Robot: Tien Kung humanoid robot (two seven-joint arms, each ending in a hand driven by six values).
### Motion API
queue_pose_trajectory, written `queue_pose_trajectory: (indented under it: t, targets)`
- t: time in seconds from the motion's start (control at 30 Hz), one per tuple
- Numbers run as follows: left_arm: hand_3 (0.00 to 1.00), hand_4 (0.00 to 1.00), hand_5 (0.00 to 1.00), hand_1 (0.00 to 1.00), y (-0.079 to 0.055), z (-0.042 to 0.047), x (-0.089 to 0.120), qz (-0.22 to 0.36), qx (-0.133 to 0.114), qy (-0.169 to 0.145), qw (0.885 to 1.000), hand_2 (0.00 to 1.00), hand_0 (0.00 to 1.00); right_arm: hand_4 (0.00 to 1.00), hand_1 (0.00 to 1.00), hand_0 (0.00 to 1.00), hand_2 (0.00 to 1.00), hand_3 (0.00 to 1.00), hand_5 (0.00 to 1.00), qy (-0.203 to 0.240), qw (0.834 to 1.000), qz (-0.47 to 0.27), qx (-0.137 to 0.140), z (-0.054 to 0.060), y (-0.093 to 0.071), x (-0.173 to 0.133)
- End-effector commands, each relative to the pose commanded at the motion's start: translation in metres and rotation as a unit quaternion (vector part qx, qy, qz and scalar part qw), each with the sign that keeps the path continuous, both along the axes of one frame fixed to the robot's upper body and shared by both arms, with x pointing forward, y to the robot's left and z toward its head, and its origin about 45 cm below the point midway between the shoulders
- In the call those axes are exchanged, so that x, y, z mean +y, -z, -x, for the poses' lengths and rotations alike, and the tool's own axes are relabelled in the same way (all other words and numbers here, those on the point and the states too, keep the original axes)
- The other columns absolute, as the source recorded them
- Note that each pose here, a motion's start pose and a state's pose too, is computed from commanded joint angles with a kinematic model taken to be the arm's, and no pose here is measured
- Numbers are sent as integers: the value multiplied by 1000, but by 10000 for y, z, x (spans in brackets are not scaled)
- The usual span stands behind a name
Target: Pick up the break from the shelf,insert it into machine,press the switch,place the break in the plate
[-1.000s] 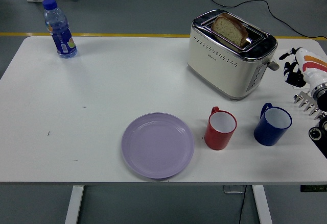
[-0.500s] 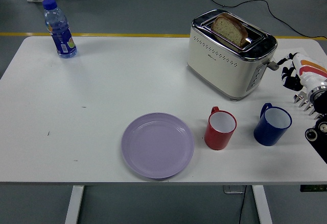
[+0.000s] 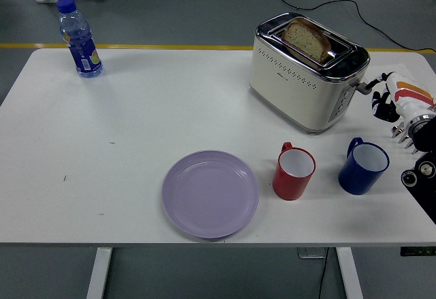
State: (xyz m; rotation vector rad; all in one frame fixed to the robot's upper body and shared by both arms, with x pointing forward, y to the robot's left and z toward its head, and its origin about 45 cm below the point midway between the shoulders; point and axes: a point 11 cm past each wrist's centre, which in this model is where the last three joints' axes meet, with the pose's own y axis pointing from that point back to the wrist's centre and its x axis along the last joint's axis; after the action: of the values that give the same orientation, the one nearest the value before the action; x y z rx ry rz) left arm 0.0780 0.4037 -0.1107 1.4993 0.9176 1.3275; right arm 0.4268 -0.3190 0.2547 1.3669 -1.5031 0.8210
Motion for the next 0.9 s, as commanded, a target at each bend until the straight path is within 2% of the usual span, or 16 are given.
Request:
queue_pose_trajectory:
  t: [0.53,0.9]
  targets:
    - [560,287,829,691,-2,-17,-3,0,-1,1,1000,677,683,381,143,273,240,621,2,0,1000,-2,12,-2,94,46]
    - [560,287,830,692,-2,-20,-5,0,-1,2,1000,677,683,382,142,272,239,618,2,6,999,-7,33,-8,281,49]
